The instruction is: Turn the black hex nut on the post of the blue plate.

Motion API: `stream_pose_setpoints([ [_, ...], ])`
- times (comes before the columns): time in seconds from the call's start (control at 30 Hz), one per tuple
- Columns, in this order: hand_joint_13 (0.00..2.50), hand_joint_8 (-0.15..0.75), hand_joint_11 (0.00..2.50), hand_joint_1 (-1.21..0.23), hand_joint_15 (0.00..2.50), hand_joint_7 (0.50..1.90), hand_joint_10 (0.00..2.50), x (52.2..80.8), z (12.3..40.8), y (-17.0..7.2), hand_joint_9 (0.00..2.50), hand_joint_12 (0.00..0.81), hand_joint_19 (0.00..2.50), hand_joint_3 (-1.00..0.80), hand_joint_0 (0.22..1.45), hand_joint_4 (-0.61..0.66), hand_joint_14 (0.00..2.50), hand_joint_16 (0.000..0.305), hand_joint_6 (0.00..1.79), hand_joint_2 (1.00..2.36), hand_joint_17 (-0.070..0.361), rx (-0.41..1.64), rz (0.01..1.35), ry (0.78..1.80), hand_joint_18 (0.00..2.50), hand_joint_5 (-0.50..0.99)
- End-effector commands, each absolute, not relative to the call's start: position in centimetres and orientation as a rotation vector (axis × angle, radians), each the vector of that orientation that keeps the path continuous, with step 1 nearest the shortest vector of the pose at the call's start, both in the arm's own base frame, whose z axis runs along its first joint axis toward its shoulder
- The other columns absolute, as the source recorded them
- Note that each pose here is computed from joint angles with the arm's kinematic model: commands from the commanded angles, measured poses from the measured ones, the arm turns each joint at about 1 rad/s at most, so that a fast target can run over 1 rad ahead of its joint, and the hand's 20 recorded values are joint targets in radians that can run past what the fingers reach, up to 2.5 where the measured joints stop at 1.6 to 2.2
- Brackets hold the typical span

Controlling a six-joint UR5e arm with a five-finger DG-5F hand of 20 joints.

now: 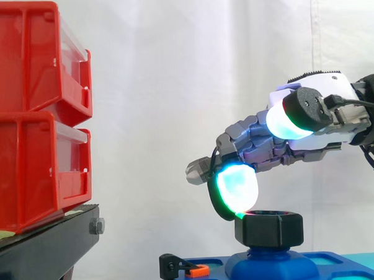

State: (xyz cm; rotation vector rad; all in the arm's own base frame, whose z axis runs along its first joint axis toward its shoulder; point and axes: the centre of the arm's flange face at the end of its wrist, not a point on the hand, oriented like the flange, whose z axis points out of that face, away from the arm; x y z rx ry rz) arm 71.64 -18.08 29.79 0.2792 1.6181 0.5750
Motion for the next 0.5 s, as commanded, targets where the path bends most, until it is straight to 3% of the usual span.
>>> stream_pose_setpoints([
  [0.0, 0.00, 0.255, 0.00, -0.25, 0.00, 1.19, 0.00, 71.6, 30.0, -18.3, 0.23, 0.347, 0.16, -0.50, 0.50, 0.29, 0.00, 0.049, 0.50, 1.00, 0.110, 0.281, 0.578, 1.615, 0.00, -0.16],
  [0.17, 0.00, 0.254, 0.00, -0.25, 0.00, 1.01, 0.00, 72.2, 31.3, -18.3, 0.22, 0.350, 0.16, -0.50, 0.50, 0.29, 0.00, 0.049, 0.50, 1.00, 0.110, 0.278, 0.585, 1.591, 0.00, -0.19],
  [0.47, 0.00, 0.252, 0.00, -0.26, 0.00, 0.86, 0.00, 72.8, 31.7, -17.4, 0.20, 0.354, 0.15, -0.50, 0.50, 0.26, 0.00, 0.050, 0.50, 1.00, 0.112, 0.286, 0.575, 1.579, 0.00, -0.21],
])
